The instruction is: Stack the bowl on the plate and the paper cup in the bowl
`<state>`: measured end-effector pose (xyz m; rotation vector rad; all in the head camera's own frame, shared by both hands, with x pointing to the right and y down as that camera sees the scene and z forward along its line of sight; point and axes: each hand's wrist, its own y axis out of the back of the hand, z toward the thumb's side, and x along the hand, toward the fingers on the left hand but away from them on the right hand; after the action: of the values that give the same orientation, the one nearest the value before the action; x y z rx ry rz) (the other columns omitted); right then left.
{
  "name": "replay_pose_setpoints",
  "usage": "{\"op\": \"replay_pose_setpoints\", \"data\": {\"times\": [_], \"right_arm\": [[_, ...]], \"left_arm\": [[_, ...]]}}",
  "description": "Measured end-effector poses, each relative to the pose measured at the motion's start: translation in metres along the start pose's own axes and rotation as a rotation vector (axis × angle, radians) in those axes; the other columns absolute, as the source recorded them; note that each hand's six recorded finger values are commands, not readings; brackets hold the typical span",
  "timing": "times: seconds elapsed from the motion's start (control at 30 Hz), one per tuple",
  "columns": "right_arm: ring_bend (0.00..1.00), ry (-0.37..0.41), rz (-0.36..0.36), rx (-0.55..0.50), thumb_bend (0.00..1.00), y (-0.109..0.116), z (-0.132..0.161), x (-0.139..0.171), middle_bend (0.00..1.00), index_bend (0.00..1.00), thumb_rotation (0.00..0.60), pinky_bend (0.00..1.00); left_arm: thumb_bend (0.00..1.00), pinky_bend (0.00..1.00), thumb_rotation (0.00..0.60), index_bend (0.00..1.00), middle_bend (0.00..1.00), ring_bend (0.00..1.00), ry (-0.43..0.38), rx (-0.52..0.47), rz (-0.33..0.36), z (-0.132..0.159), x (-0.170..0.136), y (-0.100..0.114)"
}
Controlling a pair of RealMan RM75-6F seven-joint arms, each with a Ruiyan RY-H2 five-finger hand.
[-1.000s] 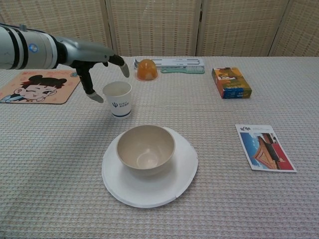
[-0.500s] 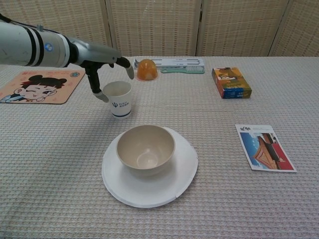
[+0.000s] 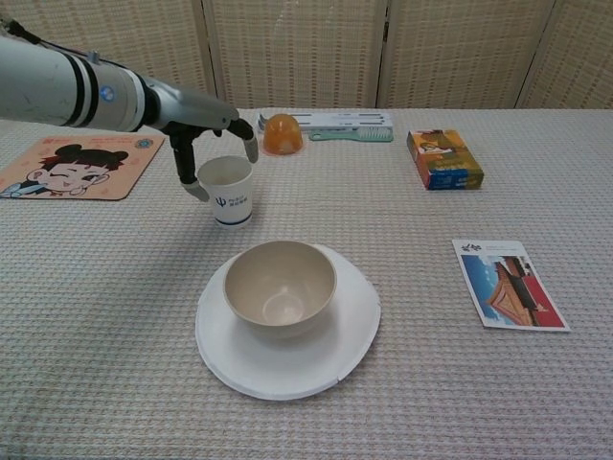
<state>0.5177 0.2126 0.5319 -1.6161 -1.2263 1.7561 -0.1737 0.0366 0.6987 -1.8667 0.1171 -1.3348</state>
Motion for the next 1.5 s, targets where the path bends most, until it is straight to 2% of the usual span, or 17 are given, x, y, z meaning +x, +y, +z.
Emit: {"op": "replay_pose_setpoints", "data": {"times": [0.57,0.9,1.5], "right_arm": [[0.00,0.001,0.010,0.004,0.21,-0.002,0.001,-0.001,0.00,0.00,0.600,0.00],[0.00,0.004,0.011,0.004,0.21,-0.002,0.001,-0.002,0.00,0.00,0.600,0.00],[0.00,0.024,0.013,0.002,0.21,-0.003,0.004,0.000,0.00,0.00,0.600,0.00]], "left_arm": [[0.23,0.17,0.600,0.27,0.10,0.00,0.026,0.034,-0.036,-0.010,0.008,-0.001],[0.23,0.17,0.600,0.32,0.10,0.00,0.030,0.035,-0.044,-0.009,0.007,-0.003],[0.23,0.17,0.600,0.41,0.12,0.00,0.009,0.018,0.005,0.007,-0.004,0.006]]}}
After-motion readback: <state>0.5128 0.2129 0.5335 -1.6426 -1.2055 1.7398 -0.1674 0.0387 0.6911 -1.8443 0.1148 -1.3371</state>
